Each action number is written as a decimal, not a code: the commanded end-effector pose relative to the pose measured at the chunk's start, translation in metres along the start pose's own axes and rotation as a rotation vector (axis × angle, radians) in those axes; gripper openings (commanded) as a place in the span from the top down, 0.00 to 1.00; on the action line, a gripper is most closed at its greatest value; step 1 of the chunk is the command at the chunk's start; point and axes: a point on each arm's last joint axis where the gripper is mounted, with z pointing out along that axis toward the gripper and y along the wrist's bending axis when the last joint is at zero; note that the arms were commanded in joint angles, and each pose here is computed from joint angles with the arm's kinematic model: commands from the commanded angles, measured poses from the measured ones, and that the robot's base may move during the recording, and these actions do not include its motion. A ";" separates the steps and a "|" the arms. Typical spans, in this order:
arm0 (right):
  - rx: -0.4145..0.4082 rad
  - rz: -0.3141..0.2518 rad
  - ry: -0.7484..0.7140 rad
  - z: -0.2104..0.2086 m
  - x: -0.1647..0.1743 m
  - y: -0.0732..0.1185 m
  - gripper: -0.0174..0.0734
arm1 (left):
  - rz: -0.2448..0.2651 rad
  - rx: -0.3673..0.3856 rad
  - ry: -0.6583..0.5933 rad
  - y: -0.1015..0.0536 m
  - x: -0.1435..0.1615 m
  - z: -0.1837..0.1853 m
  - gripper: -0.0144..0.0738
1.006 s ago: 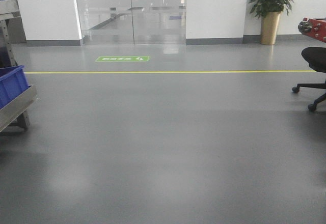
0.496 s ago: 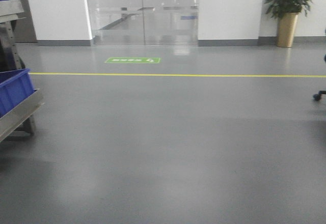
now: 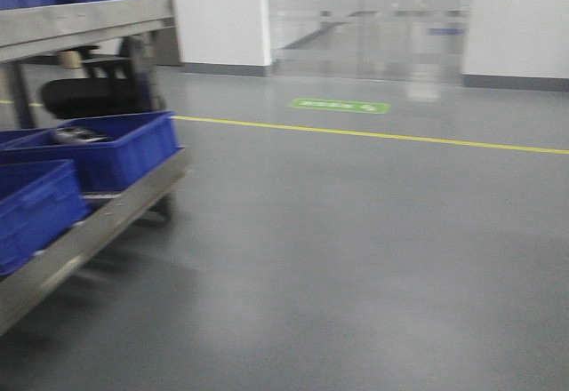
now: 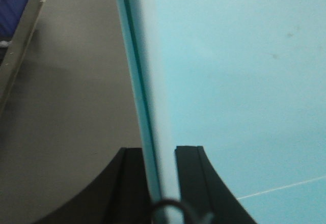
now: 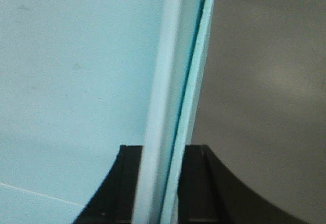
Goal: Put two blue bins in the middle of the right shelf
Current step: 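Turn the base toward the roller shelf of dark-blue bins, then drive the base up to the shelf front, holding the bin, then raise the held light-blue bin with both grippers above the upper shelf, then lower the bin onto the upper shelf rollers and open both grippers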
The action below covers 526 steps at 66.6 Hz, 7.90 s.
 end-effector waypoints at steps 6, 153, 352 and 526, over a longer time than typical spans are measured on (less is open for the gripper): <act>-0.012 -0.001 -0.120 -0.009 -0.012 0.002 0.98 | 0.012 0.036 -0.098 -0.004 -0.009 -0.016 0.96; -0.012 -0.001 -0.120 -0.009 -0.012 0.002 0.98 | 0.012 0.036 -0.098 -0.004 -0.009 -0.016 0.96; -0.012 -0.001 -0.120 -0.009 -0.012 0.002 0.98 | 0.013 0.031 -0.099 -0.003 -0.009 -0.015 0.96; 0.012 0.009 -0.130 -0.040 0.060 -0.005 0.87 | 0.041 -0.012 -0.028 0.013 0.043 -0.042 0.91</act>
